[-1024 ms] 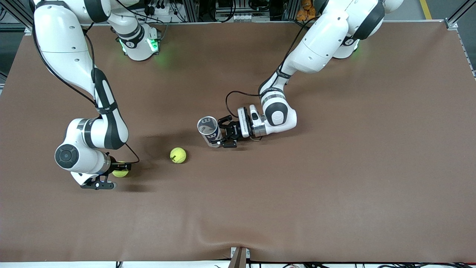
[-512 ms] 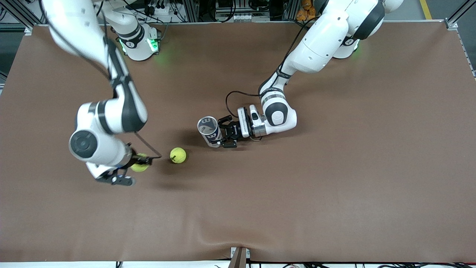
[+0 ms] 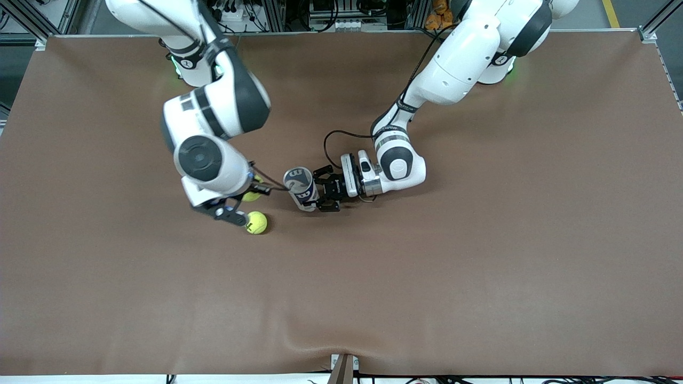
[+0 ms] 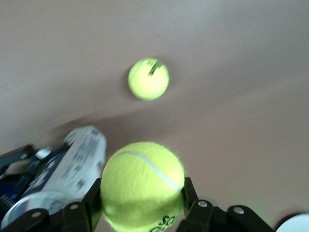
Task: Insert tennis ball vertically with right arm
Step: 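Carry the tennis ball with the right gripper above the can opening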
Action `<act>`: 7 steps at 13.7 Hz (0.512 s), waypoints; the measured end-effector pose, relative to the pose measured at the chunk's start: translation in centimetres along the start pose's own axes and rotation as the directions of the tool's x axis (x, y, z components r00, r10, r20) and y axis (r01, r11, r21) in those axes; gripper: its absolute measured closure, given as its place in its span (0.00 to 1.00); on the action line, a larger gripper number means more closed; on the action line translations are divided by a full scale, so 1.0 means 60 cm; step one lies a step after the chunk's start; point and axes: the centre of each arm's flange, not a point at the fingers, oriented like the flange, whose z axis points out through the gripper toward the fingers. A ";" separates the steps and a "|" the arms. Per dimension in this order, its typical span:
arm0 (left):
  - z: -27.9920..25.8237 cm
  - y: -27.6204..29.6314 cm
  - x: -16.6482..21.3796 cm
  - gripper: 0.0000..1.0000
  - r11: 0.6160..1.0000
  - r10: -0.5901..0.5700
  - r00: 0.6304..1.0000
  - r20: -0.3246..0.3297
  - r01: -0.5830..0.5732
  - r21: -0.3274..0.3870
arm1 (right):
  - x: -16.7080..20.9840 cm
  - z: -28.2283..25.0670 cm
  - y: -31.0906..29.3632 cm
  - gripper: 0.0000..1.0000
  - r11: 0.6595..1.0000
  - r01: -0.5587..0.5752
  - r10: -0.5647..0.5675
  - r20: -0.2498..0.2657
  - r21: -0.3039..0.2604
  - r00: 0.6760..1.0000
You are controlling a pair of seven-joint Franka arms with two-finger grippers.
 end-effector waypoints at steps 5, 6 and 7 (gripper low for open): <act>0.000 0.000 0.000 0.37 1.000 0.000 1.000 0.000 0.000 0.000 | -0.085 -0.012 -0.068 0.32 0.995 -0.097 0.097 0.001 0.024 0.995; 0.000 0.000 0.000 0.37 1.000 0.000 1.000 0.000 0.000 0.000 | -0.097 -0.014 -0.077 0.32 0.993 -0.116 0.116 0.006 0.032 0.993; 0.000 0.000 0.000 0.37 1.000 0.000 1.000 0.000 0.000 0.000 | -0.108 -0.017 -0.085 0.32 0.991 -0.128 0.128 0.008 0.039 0.992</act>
